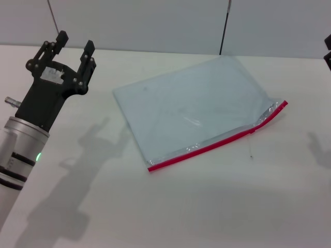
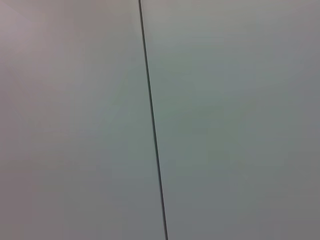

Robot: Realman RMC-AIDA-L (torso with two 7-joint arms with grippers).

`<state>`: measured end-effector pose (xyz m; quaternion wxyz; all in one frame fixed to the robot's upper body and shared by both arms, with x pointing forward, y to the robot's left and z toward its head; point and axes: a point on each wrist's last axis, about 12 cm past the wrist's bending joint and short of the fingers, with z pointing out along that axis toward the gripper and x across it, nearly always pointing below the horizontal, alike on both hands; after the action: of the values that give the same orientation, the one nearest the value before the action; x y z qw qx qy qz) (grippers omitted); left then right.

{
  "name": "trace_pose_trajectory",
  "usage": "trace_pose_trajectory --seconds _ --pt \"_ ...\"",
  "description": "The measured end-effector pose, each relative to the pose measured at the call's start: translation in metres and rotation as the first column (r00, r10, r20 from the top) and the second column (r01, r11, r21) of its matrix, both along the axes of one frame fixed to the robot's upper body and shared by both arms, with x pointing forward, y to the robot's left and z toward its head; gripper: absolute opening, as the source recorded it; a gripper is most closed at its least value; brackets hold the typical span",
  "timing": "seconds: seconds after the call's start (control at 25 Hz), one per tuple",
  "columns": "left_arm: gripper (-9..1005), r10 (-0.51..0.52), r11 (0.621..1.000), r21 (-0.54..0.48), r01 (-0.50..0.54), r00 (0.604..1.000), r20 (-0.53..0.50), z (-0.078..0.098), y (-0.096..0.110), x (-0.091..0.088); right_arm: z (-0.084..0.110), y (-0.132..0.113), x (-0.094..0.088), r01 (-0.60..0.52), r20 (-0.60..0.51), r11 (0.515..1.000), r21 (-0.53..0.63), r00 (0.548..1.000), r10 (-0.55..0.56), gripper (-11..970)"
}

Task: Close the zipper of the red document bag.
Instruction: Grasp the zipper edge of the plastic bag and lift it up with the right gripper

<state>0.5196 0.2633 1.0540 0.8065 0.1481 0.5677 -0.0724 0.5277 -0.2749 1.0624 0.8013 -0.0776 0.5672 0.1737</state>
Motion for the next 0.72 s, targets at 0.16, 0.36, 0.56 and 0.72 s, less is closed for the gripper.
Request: trace_pose_trajectory --seconds 0.16,0.36,0.56,0.72 --pt "542 0.000 1.000 0.000 0.000 1.000 0.000 -0.0001 0.0001 -0.0001 0.0000 0.0000 0.0000 0.001 0.000 1.000 0.001 1.000 -0.001 729" --pt "542 0.001 1.000 0.000 -0.001 1.000 0.000 -0.0001 0.0002 -0.0001 -0.0001 0.0001 -0.0001 0.001 -0.001 1.000 0.003 1.000 -0.001 729" --pt "542 0.000 1.000 0.002 0.000 1.000 -0.002 -0.0001 0.0000 0.0006 -0.0004 0.0002 0.0004 0.002 -0.004 1.000 0.001 1.000 -0.002 728" --pt "542 0.000 1.000 0.011 0.000 1.000 -0.005 -0.0004 0.0004 0.0014 -0.0027 0.0017 0.0044 0.001 -0.037 1.000 -0.001 0.999 -0.001 728"
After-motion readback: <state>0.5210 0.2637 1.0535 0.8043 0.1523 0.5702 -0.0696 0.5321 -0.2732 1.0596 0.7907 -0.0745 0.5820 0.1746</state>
